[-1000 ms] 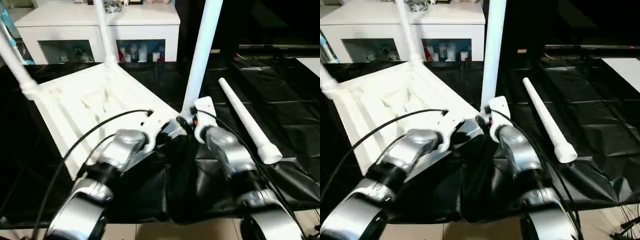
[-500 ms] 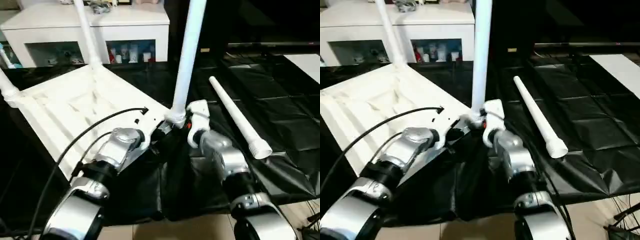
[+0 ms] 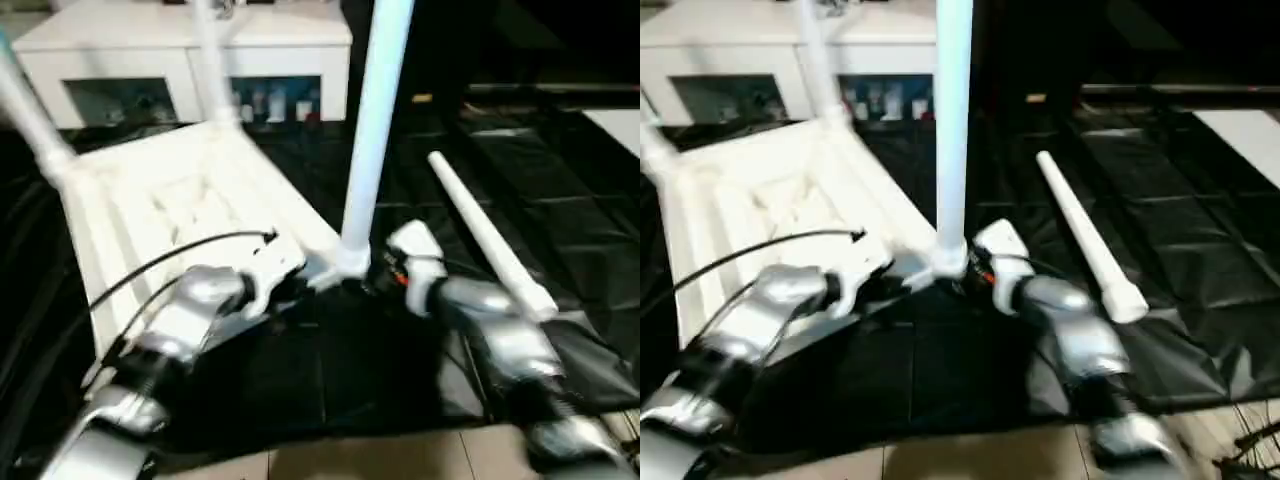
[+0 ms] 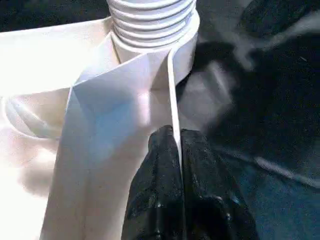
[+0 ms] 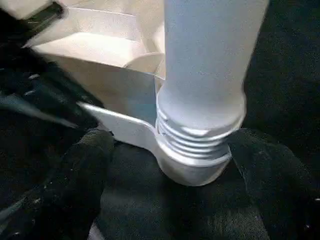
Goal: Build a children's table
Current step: Rotate leg to tighten
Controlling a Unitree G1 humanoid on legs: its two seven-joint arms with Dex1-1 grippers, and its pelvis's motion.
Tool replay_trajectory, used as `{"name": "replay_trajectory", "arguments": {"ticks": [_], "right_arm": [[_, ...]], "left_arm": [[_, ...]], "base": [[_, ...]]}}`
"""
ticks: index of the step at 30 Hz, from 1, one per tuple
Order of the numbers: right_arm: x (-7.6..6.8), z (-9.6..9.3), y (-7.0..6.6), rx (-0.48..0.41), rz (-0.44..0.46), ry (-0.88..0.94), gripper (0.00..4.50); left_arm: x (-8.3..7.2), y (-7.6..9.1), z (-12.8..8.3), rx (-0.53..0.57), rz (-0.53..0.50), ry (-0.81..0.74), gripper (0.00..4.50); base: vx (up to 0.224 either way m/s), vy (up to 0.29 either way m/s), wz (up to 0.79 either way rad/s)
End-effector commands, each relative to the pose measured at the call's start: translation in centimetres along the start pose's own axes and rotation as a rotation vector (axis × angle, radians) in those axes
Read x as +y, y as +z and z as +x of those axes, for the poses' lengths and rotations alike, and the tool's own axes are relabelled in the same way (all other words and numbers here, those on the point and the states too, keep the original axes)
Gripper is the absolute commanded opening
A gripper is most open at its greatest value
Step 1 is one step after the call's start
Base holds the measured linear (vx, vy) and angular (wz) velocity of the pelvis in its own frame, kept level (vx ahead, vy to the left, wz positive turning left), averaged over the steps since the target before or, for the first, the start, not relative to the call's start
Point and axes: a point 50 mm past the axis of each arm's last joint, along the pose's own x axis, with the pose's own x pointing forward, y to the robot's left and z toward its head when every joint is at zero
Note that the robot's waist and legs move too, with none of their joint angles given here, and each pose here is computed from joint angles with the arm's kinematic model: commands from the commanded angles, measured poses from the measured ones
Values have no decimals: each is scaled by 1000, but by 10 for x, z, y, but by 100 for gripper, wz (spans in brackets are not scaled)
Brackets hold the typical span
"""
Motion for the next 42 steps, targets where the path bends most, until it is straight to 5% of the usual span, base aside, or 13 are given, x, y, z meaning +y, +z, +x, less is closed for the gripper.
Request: {"name": "replay_trajectory", "arguments": {"ticks": [1, 8, 20, 33, 42], "right_arm": [[-2, -8, 11, -38, -17, 28, 405], [0, -13, 7, 0, -71, 84, 405], [9, 5, 5, 37, -182, 114, 405], [6, 1, -2, 37, -169, 126, 405], [5, 1, -2, 18, -148, 128, 338]], "left_arm": [[-8, -12, 0, 26, -4, -54, 0], [-19, -6, -2, -9, 28, -146, 0], [-36, 0, 1, -23, 53, -242, 0], [-39, -2, 0, -10, 44, -248, 0], [-41, -3, 0, -4, 37, -254, 0]], "base": [[0, 0, 0], [0, 0, 0], [0, 0, 0], [0, 0, 0], [0, 0, 0]]}}
